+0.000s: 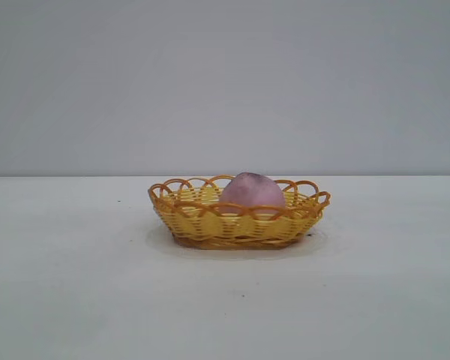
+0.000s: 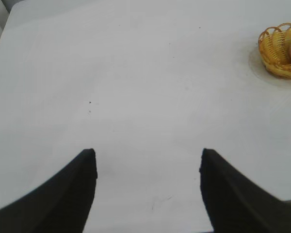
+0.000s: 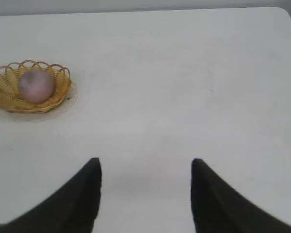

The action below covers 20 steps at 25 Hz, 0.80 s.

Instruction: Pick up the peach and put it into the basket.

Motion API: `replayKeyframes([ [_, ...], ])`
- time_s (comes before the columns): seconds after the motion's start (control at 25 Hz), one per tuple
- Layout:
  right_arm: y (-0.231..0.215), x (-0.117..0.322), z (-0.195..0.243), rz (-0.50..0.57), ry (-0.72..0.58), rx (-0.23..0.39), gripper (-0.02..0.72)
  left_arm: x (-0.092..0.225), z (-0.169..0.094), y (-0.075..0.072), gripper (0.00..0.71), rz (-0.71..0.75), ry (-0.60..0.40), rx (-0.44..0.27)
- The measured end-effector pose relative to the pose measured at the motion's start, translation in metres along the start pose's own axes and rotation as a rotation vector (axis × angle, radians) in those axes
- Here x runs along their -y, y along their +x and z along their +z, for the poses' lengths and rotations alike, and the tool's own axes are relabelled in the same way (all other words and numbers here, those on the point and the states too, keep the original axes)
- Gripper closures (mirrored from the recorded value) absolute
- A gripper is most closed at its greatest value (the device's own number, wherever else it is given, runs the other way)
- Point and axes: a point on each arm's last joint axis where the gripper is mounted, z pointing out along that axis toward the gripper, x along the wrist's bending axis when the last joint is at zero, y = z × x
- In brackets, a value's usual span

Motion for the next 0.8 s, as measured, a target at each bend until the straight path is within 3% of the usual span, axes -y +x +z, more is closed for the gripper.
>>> replayKeyframes([
  [0.24, 0.0012, 0.0001, 0.0000, -0.078, 0.001, -0.013, 0.347, 0.0000, 0.0000, 0.0000, 0.302, 0.000, 0.000, 0.000],
  [0.48, 0.0052, 0.0002, -0.0002, -0.073, 0.000, -0.058, 0.347, 0.0000, 0.0000, 0.0000, 0.302, 0.000, 0.000, 0.000],
  [0.8, 0.0055, 0.0002, -0.0003, -0.072, 0.000, -0.061, 0.347, 0.0000, 0.0000, 0.0000, 0.302, 0.000, 0.000, 0.000],
])
